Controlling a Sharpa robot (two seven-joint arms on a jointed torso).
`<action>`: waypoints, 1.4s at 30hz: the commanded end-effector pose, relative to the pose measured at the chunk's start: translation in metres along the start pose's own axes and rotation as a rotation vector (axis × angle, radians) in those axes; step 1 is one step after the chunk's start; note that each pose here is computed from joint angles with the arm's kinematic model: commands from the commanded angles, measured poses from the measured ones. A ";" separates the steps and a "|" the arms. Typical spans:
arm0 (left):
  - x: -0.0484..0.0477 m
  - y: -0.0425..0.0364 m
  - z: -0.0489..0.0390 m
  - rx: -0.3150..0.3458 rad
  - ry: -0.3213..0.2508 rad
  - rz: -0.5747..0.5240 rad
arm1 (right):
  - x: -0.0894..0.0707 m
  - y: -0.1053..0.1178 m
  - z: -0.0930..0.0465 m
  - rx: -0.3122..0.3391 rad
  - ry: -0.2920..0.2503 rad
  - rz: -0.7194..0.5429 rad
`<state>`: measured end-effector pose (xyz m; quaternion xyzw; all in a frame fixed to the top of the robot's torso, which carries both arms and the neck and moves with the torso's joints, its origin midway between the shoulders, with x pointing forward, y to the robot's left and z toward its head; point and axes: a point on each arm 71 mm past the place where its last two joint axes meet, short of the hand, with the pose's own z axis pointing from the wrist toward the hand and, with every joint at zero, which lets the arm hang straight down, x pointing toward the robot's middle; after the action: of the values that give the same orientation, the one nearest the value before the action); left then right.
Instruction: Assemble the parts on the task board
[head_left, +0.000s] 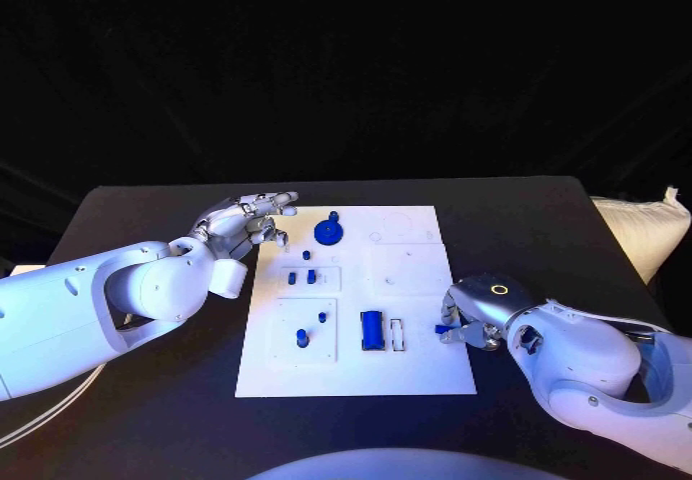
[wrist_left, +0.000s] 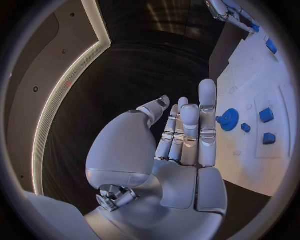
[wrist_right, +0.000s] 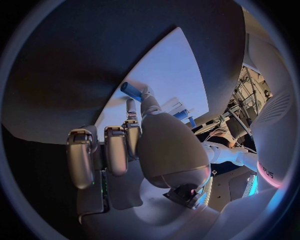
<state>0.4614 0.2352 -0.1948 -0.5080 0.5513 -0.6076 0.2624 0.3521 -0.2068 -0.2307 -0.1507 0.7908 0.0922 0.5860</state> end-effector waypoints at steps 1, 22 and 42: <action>0.0021 -0.0002 0.0002 0.003 0.023 -0.002 | 0.013 -0.007 -0.001 0.046 0.070 -0.070; 0.0016 0.0004 0.0001 0.003 0.026 0.008 | 0.015 -0.011 -0.004 0.051 0.093 -0.074; 0.0022 0.0005 -0.0005 0.003 0.026 0.008 | 0.015 -0.008 0.000 0.053 0.088 -0.072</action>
<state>0.4609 0.2356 -0.1957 -0.5045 0.5555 -0.6062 0.2636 0.3531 -0.2088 -0.2297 -0.1592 0.7891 0.0784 0.5881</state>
